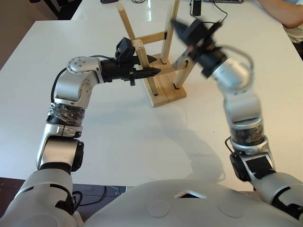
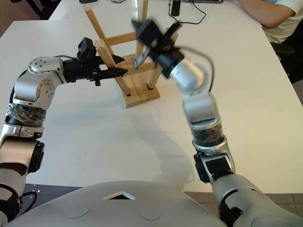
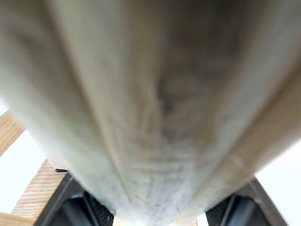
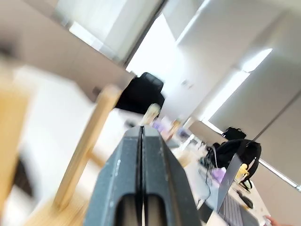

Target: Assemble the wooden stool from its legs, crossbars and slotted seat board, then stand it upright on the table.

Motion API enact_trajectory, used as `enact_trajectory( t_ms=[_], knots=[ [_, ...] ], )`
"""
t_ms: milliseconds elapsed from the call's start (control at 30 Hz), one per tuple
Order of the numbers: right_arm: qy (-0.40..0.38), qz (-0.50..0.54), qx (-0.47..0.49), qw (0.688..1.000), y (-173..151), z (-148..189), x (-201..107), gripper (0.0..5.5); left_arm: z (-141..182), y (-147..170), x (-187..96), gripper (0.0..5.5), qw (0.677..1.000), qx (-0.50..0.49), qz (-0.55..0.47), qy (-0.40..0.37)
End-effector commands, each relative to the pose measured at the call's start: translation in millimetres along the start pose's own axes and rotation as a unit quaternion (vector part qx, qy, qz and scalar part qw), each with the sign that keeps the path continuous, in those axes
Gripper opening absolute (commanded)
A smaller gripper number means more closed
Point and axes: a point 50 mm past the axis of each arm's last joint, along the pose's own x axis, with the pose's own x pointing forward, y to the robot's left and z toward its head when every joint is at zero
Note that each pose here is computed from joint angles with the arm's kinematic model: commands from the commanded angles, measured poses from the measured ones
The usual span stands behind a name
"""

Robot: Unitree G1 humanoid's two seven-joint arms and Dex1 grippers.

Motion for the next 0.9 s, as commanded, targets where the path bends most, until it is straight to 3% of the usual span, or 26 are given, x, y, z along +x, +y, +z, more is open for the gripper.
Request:
enact_trajectory(
  t_ms=[33, 133, 200, 233, 300, 333, 400, 500, 633, 767, 900],
  knots=[
    [0.153, -0.173, -0.092, 0.969, -101, -41, -36, 0.0, -55, -15, -3, 2.08, 0.99, -0.096, -0.021, 0.101],
    [0.242, -0.2, -0.07, 0.947, -115, -79, -55, 0.0, -54, -20, -6, 2.08, 0.991, -0.089, -0.036, 0.089],
    [0.245, -0.112, -0.01, 0.963, -80, -92, -51, 0.0, -53, -22, -9, 2.08, 0.992, -0.087, -0.046, 0.081],
    [0.225, -0.038, 0.045, 0.973, -52, -92, -46, 0.0, -53, -24, -11, 2.08, 0.992, -0.085, -0.049, 0.079],
    [0.107, 0.135, 0.15, 0.974, 18, -61, -33, 0.0, -53, -27, -15, 2.08, 0.992, -0.085, -0.059, 0.074],
    [0.038, 0.216, 0.208, 0.953, 48, -36, -32, 0.0, -53, -28, -17, 2.08, 0.992, -0.08, -0.066, 0.073],
    [-0.033, 0.307, 0.274, 0.911, 75, -1, -45, 0.0, -53, -29, -17, 2.08, 0.992, -0.07, -0.071, 0.075],
    [0.015, 0.302, 0.244, 0.921, 74, -5, -59, 0.0, -53, -27, -14, 2.08, 0.993, -0.059, -0.072, 0.073],
    [0.084, 0.225, 0.207, 0.948, 63, -29, -53, 0.0, -50, -24, -10, 2.08, 0.996, -0.034, -0.058, 0.05],
    [0.126, 0.112, 0.2, 0.965, 37, -52, -48, 0.0, -39, -16, -13, 2.78, 0.999, -0.026, -0.042, 0.024],
    [0.133, 0.026, 0.198, 0.971, 17, -63, -47, 0.48, -33, -9, -20, 3.34, 0.998, 0.039, 0.019, 0.037]
  ],
)
